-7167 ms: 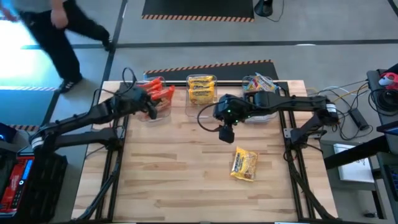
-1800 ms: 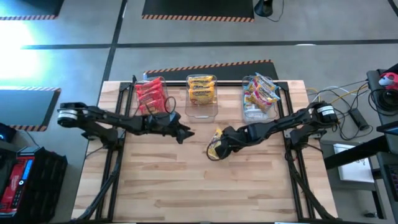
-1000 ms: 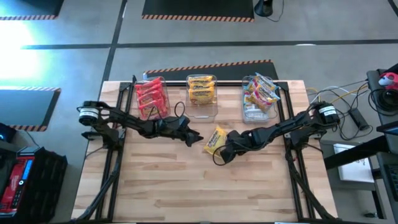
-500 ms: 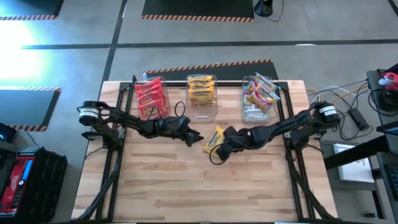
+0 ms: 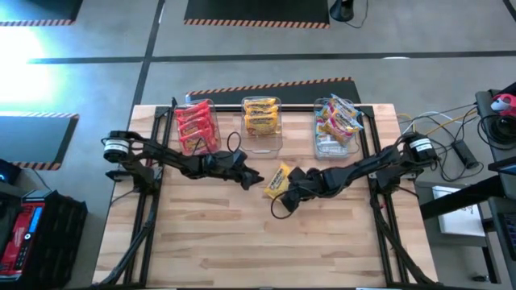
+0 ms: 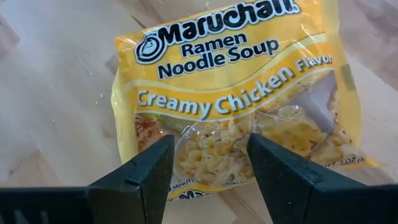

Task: Sort Maruchan noodles
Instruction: Put the yellow noodle pack into the middle transparent bin

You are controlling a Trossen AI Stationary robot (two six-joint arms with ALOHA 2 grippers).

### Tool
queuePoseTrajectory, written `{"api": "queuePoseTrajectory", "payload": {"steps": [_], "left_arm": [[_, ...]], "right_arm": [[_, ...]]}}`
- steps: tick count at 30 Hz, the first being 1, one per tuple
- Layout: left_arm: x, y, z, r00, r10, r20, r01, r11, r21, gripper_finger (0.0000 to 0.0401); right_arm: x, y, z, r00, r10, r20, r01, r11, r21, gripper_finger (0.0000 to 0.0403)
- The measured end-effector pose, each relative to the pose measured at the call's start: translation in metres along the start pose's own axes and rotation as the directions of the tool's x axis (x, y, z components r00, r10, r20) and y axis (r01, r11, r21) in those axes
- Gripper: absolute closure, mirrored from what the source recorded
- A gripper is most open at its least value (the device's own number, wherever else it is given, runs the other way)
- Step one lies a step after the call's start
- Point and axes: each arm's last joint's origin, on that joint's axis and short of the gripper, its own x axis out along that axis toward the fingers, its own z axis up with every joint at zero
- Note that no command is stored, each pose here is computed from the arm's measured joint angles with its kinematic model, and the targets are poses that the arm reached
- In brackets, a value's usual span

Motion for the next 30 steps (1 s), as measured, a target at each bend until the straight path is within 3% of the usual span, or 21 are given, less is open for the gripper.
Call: {"api": "queuePoseTrajectory", "payload": {"steps": [17, 25, 30], "left_arm": [[0.008, 0.008, -0.006, 0.999, 0.029, -0.027, -0.030, 0.999, -0.032, 0.0160], [0.008, 0.007, -0.007, 0.999, 0.012, -0.046, -0.013, 0.999, -0.033, 0.0160], [0.008, 0.007, -0.008, 0.999, 0.010, -0.048, -0.012, 0.999, -0.037, 0.0160]], "right_arm": [[-0.019, 0.002, -0.005, 1.000, 0.030, -0.004, -0.030, 0.999, 0.033, 0.0202], [-0.016, -0.004, -0.017, 1.000, -0.016, -0.027, 0.017, 0.999, 0.028, 0.0202], [-0.012, -0.011, -0.020, 0.997, -0.072, 0.025, 0.071, 0.997, 0.032, 0.0202]]}}
